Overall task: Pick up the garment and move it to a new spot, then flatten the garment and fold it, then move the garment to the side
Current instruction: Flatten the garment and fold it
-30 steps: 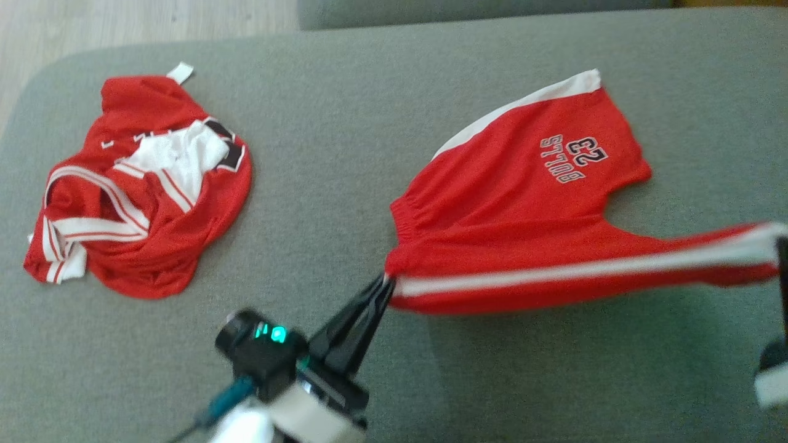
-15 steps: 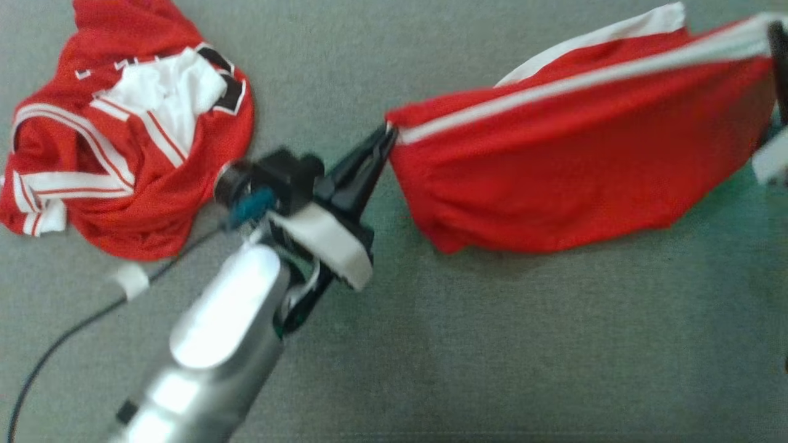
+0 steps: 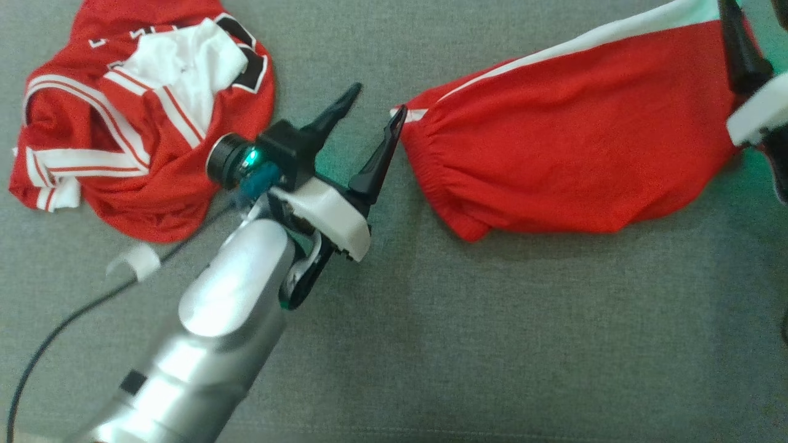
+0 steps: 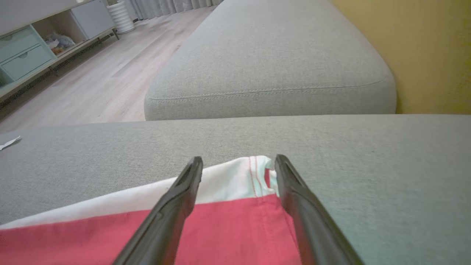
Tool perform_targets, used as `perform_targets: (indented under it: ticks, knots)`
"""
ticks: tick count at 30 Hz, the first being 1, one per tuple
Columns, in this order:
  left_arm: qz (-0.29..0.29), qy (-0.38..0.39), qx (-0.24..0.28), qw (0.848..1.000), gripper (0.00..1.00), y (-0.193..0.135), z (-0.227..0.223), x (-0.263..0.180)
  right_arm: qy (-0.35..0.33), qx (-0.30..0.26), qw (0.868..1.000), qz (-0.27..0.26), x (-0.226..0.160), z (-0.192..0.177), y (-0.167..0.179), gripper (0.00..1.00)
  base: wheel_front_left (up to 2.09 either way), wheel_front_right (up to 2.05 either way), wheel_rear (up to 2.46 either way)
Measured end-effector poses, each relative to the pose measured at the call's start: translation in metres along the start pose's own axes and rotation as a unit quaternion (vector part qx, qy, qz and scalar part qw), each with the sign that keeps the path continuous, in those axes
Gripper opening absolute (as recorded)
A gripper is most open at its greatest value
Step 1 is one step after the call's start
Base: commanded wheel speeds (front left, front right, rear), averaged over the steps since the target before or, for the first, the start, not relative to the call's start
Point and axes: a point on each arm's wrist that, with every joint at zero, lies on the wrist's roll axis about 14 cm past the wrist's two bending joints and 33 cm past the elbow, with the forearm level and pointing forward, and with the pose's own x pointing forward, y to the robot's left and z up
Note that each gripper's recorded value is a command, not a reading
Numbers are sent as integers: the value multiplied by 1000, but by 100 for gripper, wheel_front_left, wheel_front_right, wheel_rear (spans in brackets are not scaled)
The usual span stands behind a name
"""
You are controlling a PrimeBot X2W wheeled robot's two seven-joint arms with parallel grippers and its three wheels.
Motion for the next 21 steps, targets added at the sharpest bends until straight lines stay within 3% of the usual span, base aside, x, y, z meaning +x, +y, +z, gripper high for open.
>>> perform_targets:
  ticks: [3, 9, 18, 19, 20, 21]
  knots:
    - [34, -40, 24, 998, 100, 6, 12, -11, 9, 4, 1000, -7, -14, -4, -10, 100, 0, 0, 0]
    - [106, -99, 43, 988, 100, 9, 17, -49, 66, 34, 996, -51, -43, -46, -39, 100, 0, 0, 0]
    - [179, -164, 34, 969, 100, 11, 40, -105, 118, 70, 990, -43, -26, -67, -29, 100, 0, 0, 0]
    - [187, -168, 32, 967, 100, 13, 40, -110, 122, 68, 989, -44, -24, -67, -30, 45, 0, 0, 0]
    - [196, -169, 33, 965, 100, 16, 40, -115, 127, 64, 989, -43, -22, -67, -29, 6, 0, 0, 0]
    - [209, -170, 33, 962, 100, 19, 40, -123, 126, 68, 989, -40, -18, -66, -26, 0, 0, 0, 0]
